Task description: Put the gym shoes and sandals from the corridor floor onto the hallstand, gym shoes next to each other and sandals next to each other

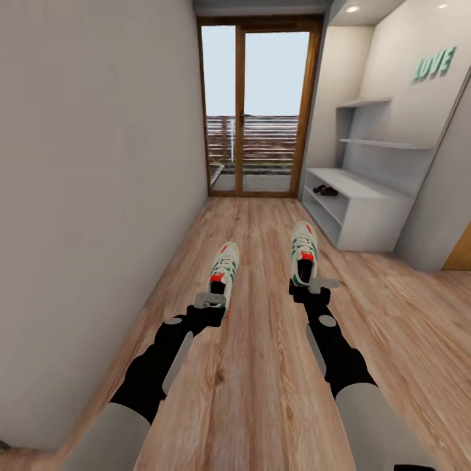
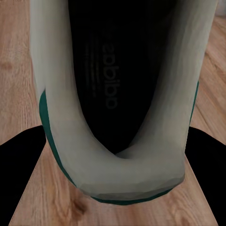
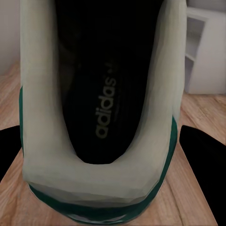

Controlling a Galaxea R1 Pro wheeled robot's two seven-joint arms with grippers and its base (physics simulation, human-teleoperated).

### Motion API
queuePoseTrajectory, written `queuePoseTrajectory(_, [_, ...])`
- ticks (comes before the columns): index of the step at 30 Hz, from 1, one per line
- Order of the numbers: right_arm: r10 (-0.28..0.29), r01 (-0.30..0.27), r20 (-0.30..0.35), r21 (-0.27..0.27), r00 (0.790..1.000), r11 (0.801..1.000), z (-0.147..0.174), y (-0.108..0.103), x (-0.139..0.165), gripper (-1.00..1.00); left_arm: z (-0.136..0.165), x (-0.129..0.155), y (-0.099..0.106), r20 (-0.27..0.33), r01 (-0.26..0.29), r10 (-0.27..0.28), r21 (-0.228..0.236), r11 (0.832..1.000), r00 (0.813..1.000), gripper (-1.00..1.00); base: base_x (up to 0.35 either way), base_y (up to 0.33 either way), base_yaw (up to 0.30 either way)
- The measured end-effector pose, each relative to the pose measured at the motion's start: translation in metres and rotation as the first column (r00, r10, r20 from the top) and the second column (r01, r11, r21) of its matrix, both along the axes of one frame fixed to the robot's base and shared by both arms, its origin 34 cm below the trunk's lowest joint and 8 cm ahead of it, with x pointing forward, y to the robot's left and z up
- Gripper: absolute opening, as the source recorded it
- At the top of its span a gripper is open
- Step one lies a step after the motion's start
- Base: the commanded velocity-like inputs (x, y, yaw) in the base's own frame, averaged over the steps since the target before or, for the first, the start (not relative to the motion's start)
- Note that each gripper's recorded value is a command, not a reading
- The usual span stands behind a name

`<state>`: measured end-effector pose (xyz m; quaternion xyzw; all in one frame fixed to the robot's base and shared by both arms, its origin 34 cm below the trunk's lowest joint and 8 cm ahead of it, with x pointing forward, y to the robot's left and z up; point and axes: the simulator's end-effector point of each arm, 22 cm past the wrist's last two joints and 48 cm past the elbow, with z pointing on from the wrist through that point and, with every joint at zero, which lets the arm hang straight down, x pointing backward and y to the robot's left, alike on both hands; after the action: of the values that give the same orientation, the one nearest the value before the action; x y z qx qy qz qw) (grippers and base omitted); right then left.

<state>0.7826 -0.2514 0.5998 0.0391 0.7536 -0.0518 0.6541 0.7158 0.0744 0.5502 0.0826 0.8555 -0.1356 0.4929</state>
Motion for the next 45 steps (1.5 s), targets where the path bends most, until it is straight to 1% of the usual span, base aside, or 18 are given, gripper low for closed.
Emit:
queuePoseTrajectory(24, [-0.001,0.001,0.007,-0.002,1.0,1.0,0.0013,-0.0002,0.0001,-1.0,-0.0001,0.0,0.0002,0.0,0.0,0.0,0.0,1.0,1.0,-1.0,0.317,0.001,0.0])
queuePoseTrajectory(45, [-0.001,0.001,0.008,-0.002,1.0,1.0,0.0016,0.0001,0.0002,-1.0,0.0001,-0.0002,-0.0008,0.0,0.002,-0.002,0.0,1.0,1.0,-1.0,0.285,0.052,0.0])
